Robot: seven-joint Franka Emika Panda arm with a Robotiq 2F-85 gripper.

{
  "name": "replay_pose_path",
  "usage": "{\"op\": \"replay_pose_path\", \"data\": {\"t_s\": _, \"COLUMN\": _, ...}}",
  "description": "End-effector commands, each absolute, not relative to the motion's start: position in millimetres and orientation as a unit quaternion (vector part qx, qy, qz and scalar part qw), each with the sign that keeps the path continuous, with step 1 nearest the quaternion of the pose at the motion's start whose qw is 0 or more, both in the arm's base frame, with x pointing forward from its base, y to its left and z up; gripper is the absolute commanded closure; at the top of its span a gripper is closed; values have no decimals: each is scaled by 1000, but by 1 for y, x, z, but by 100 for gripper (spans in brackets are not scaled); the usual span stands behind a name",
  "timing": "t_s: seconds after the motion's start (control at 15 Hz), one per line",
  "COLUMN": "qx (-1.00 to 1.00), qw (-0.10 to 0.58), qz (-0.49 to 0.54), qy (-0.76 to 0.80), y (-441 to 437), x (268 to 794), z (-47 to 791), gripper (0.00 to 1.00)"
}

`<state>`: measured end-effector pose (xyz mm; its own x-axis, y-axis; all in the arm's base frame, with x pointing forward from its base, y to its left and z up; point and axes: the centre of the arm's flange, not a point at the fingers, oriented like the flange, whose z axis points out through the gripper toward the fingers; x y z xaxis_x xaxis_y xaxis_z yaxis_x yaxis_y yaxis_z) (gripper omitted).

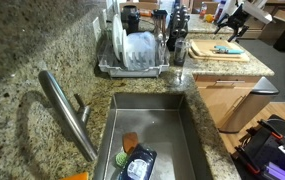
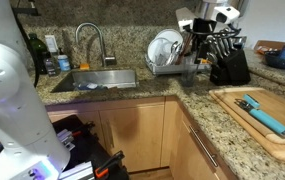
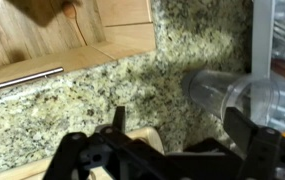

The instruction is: Remove the can opener from the top of the chopping board and move it to the left side of the counter

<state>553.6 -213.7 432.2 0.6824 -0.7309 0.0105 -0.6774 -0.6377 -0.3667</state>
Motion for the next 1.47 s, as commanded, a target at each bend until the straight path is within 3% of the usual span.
{"op": "replay_pose_path", "data": {"t_s": 0.0, "qx": -856, "qw": 166, "qz": -114, "qy": 476, "y": -280, "x": 616, "z": 456, "gripper": 0}}
{"op": "replay_pose_path", "data": {"t_s": 0.07, "qx": -843, "qw": 157, "qz": -128, "qy": 499, "y": -298, "x": 626, "z": 455, "gripper": 0}}
{"op": "replay_pose_path", "data": {"t_s": 0.13, "qx": -865, "qw": 162, "qz": -115, "qy": 462, "y": -261, "x": 585, "z": 455, "gripper": 0}}
{"op": "replay_pose_path", "data": {"t_s": 0.33, "qx": -862, "qw": 158, "qz": -116, "qy": 468, "y": -271, "x": 591, "z": 452, "gripper": 0}}
{"op": "replay_pose_path", "data": {"t_s": 0.47, "qx": -864, "qw": 114, "qz": -122, "qy": 475, "y": -256, "x": 597, "z": 425, "gripper": 0}}
{"op": "replay_pose_path", "data": {"t_s": 0.6, "qx": -831, "qw": 88, "qz": -147, "qy": 529, "y": -300, "x": 632, "z": 385, "gripper": 0}}
{"op": "replay_pose_path", "data": {"t_s": 0.87, "qx": -770, "qw": 44, "qz": -186, "qy": 609, "y": -374, "x": 642, "z": 323, "gripper": 0}}
{"op": "replay_pose_path", "data": {"t_s": 0.93, "qx": -794, "qw": 65, "qz": -174, "qy": 580, "y": -339, "x": 618, "z": 346, "gripper": 0}}
{"op": "replay_pose_path", "data": {"t_s": 1.13, "qx": -790, "qw": 56, "qz": -171, "qy": 586, "y": -350, "x": 619, "z": 327, "gripper": 0}}
{"op": "replay_pose_path", "data": {"t_s": 1.4, "qx": -725, "qw": 26, "qz": -187, "qy": 662, "y": -380, "x": 665, "z": 356, "gripper": 0}}
